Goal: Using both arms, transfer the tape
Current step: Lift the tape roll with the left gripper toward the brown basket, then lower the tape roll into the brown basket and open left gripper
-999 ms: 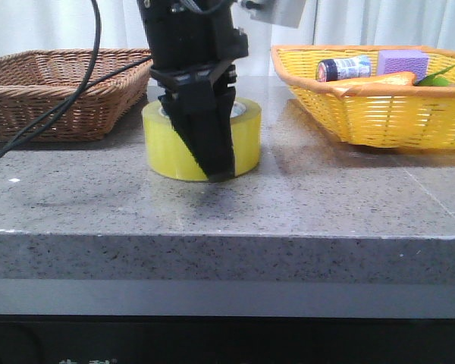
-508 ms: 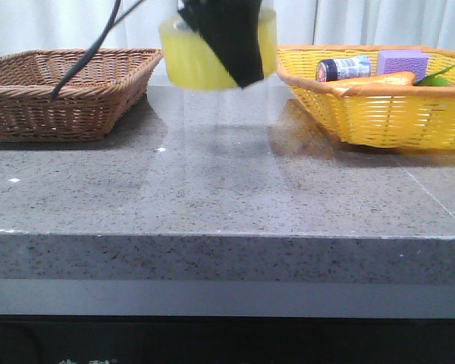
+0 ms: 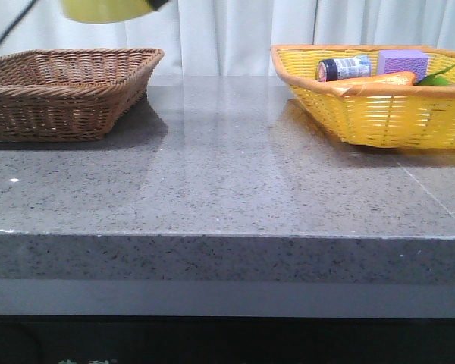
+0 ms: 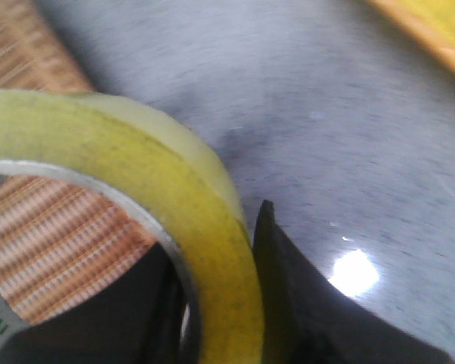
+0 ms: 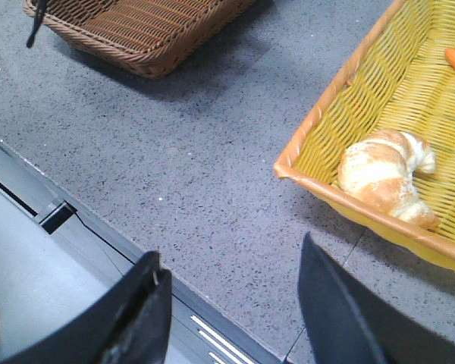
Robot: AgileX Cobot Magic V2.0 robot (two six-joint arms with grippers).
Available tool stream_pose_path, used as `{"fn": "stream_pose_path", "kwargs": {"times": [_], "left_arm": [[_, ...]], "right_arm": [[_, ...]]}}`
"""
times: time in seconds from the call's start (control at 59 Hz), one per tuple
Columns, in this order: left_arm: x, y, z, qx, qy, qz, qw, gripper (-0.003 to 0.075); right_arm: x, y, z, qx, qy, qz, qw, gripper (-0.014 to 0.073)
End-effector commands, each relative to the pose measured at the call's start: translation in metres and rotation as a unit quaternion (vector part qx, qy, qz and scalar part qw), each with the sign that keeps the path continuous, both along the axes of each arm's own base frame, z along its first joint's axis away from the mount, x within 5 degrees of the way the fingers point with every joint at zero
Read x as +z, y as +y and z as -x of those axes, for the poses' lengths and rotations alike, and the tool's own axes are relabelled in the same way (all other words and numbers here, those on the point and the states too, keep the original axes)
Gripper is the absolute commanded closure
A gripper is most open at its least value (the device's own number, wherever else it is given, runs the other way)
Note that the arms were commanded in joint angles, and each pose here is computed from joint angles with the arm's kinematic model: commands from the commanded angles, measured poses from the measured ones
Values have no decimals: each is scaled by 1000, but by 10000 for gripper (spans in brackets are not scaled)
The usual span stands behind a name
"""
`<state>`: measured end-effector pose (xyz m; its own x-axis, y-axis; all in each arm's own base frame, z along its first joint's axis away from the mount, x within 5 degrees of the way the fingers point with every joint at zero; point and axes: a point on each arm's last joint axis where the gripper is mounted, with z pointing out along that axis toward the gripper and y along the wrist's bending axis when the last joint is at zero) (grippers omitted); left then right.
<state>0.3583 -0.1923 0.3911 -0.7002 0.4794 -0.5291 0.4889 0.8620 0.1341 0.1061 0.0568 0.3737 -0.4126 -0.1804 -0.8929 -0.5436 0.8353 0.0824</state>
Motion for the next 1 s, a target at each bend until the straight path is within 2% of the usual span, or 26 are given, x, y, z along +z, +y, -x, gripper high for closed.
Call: {"fn": "stream_pose_path", "kwargs": {"times": [0.0,0.119,0.305,0.508,0.711,0.813,0.864,0.915,0.982], "left_arm": [[32,31,4,60,-35,28,997,582],[22,58,-15,107,-25,25,994,581],[-5,79,-41,142,4,10,990,582],[-40,80,-65,150,31,-2,988,582],[-60,76,-76,148,45,-6,988,579],[-62,75,-78,145,44,0,988,495],[-62,73,-77,143,47,7,989,425],[-62,72,-77,142,49,11,989,323],[-62,72,-77,140,52,16,989,244]], "right_arm": [[13,0,-1,-10,-34,-25,999,185],[13,0,-1,-10,-34,-25,999,185],[13,0,-1,-10,-34,-25,999,185],[13,0,-1,-10,-34,-25,999,185],[13,0,-1,-10,-34,-25,999,185],[13,0,-1,-10,-34,-25,999,185],[13,0,-1,-10,-34,-25,999,185],[13,0,-1,-10,-34,-25,999,185],[13,0,-1,-10,-34,-25,999,185]]}}
